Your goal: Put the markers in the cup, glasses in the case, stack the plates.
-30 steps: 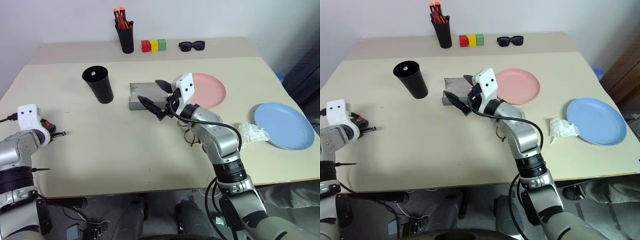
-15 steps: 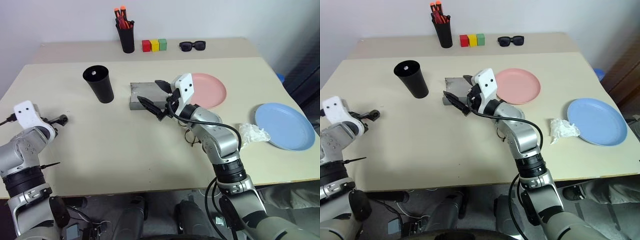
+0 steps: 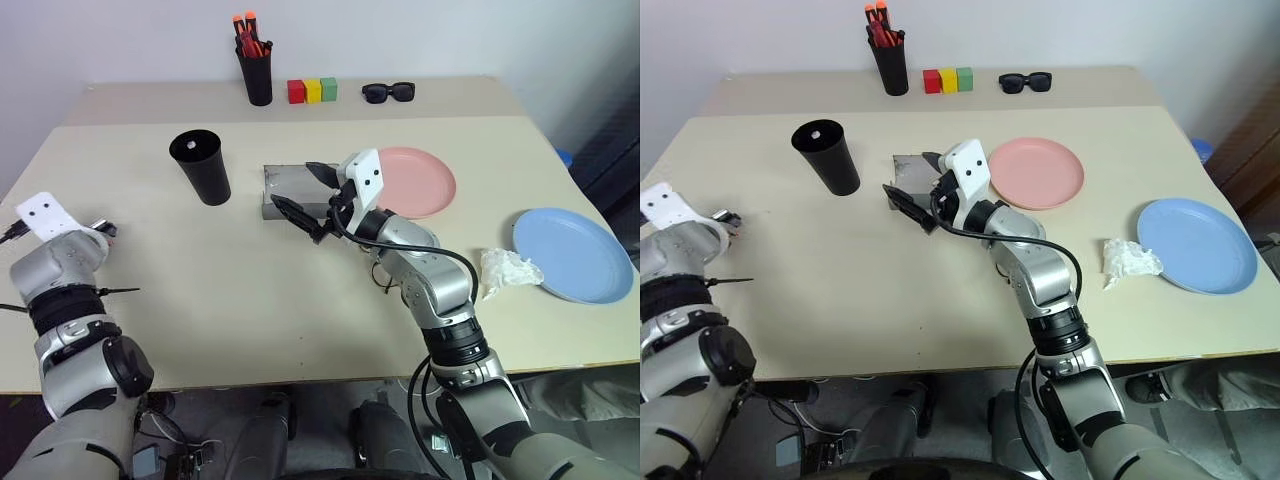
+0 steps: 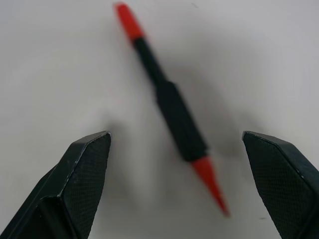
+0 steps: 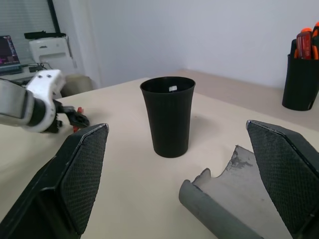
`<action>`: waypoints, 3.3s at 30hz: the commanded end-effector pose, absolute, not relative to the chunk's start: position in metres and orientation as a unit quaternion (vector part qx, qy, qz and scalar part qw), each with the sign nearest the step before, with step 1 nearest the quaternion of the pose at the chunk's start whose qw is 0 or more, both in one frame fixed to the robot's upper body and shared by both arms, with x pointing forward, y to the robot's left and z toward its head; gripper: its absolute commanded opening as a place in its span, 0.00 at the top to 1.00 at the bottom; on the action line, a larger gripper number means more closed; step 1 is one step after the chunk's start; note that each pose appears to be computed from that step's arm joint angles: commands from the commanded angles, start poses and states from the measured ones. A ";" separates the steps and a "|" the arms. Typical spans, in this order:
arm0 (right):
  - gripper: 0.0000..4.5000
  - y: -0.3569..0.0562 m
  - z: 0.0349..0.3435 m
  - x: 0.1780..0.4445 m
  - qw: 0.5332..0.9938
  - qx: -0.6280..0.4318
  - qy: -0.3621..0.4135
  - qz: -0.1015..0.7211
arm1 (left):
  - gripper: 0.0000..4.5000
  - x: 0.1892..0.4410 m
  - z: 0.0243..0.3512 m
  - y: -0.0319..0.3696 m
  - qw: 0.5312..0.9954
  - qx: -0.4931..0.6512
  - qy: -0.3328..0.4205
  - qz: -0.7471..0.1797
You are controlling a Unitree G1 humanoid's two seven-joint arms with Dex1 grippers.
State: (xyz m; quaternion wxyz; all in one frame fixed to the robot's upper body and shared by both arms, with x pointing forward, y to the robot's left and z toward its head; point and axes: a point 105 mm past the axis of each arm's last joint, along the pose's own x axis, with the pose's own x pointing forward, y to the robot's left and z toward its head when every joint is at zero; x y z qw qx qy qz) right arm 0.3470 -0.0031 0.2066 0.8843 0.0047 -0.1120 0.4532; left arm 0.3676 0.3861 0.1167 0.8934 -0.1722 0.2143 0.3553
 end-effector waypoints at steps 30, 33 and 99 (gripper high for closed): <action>0.00 -0.017 0.250 0.365 0.904 0.041 -0.182 0.384 | 0.99 0.391 0.276 0.250 0.960 0.064 -0.242 0.126; 0.00 -0.019 0.255 0.367 0.904 0.045 -0.190 0.381 | 0.99 0.398 0.273 0.246 0.960 0.060 -0.243 0.123; 0.00 -0.085 0.205 0.315 0.820 -0.223 -0.066 0.523 | 0.01 0.427 0.166 0.115 0.898 0.178 0.093 -0.391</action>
